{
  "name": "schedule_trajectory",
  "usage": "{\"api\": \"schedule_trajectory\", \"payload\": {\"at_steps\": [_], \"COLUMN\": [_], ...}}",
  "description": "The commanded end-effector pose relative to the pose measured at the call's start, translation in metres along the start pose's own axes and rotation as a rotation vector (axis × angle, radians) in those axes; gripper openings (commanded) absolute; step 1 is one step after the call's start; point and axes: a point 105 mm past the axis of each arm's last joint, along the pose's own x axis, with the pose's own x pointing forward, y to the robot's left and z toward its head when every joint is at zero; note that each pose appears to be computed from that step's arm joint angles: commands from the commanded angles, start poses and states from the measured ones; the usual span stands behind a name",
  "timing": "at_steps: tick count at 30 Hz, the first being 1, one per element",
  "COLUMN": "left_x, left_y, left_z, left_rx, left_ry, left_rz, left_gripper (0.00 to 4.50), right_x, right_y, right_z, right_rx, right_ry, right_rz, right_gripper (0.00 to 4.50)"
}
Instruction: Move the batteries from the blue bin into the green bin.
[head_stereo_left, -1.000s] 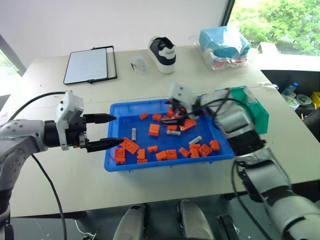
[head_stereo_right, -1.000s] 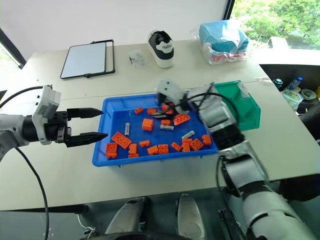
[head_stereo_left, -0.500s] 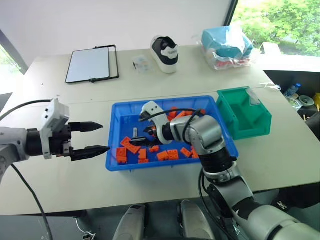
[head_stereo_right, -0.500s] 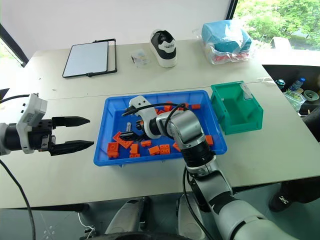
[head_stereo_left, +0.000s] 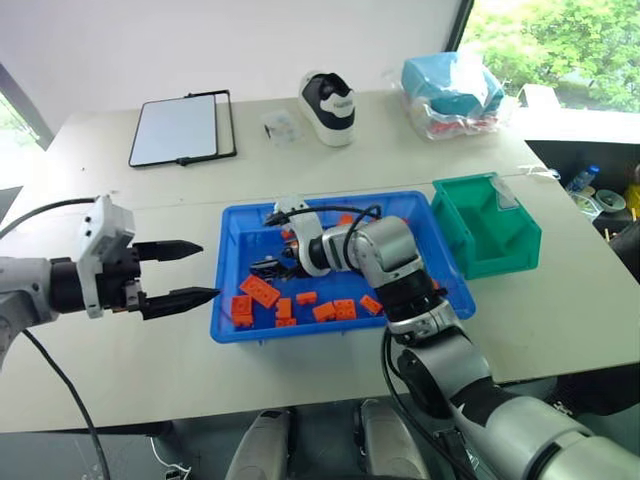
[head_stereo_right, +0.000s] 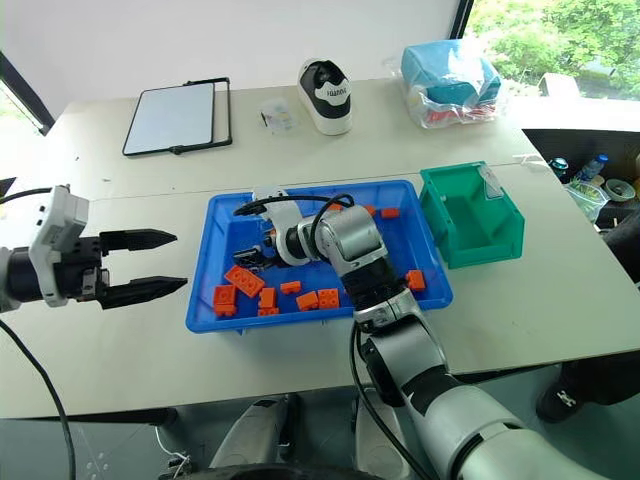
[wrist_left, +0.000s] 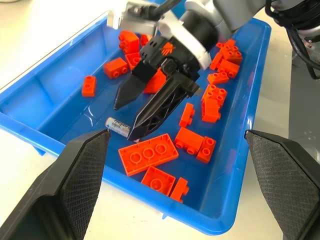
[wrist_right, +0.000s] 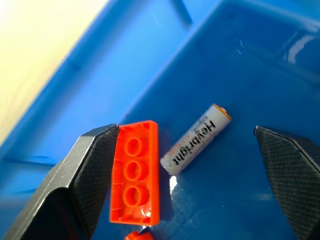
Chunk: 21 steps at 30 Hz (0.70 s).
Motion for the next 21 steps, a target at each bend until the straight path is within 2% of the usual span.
{"api": "schedule_trajectory", "payload": {"at_steps": [1,5,7,8,13,15,19,21], "left_x": [-0.003,-0.003,-0.003,-0.002,-0.002,-0.001,0.001,0.003], "left_y": [-0.002,-0.003,-0.003,-0.003,-0.004,-0.003,-0.001,-0.002], "left_z": [0.01,0.01,0.01,0.01,0.011,0.012,0.012,0.011], "left_rx": [0.04,0.043,0.043,0.043,0.043,0.043,0.042,0.04], "left_ry": [-0.036,-0.045,-0.047,-0.049,-0.057,-0.06,-0.06,-0.061], "left_rz": [0.01,0.012,0.011,0.011,0.009,0.007,-0.004,-0.015], "left_gripper": [4.5,4.5,4.5,4.5,4.5,4.5,4.5,4.5], "right_x": [0.001,0.008,0.012,0.014,0.017,0.014,-0.005,-0.027], "right_y": [0.01,0.01,0.009,0.009,0.009,0.011,0.009,0.005], "right_z": [0.016,0.009,0.005,0.003,-0.006,-0.005,0.01,0.026], "right_rx": [-0.032,-0.061,-0.095,-0.104,-0.152,-0.153,-0.174,-0.199], "right_ry": [-0.038,-0.015,-0.005,0.0,0.017,0.014,-0.048,-0.115], "right_rz": [0.021,0.014,0.002,-0.002,-0.001,0.01,0.011,-0.006], "right_gripper": [4.43,4.43,3.9,3.56,0.98,0.08,0.08,0.08]}}
